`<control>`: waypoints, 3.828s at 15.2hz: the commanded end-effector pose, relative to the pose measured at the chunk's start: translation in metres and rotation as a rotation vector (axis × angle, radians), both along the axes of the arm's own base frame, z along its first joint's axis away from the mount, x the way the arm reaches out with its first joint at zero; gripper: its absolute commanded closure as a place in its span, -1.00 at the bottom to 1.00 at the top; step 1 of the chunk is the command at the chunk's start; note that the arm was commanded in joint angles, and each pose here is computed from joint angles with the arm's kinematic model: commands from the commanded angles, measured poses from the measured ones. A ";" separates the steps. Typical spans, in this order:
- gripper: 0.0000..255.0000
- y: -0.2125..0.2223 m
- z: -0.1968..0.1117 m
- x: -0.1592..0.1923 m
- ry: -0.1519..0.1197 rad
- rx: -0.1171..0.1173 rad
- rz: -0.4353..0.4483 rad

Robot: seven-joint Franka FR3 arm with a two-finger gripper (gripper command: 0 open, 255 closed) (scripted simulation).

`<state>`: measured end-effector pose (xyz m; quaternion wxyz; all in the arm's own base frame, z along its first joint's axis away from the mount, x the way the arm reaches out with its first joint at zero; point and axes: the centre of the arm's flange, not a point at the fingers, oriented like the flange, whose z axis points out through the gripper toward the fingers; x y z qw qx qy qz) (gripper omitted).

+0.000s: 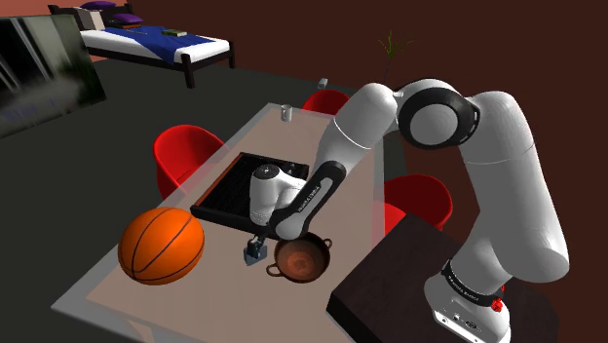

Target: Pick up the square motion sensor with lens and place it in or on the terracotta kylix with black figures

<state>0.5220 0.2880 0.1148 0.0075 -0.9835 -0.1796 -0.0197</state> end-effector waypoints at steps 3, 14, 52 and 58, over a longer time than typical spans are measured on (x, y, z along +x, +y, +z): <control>-1.00 0.000 -0.021 0.003 -0.001 0.000 0.000; 1.00 0.000 -0.029 0.003 -0.001 0.000 0.000; 1.00 0.001 0.129 0.003 -0.001 0.000 0.000; 1.00 -0.023 0.143 -0.029 -0.001 0.000 0.000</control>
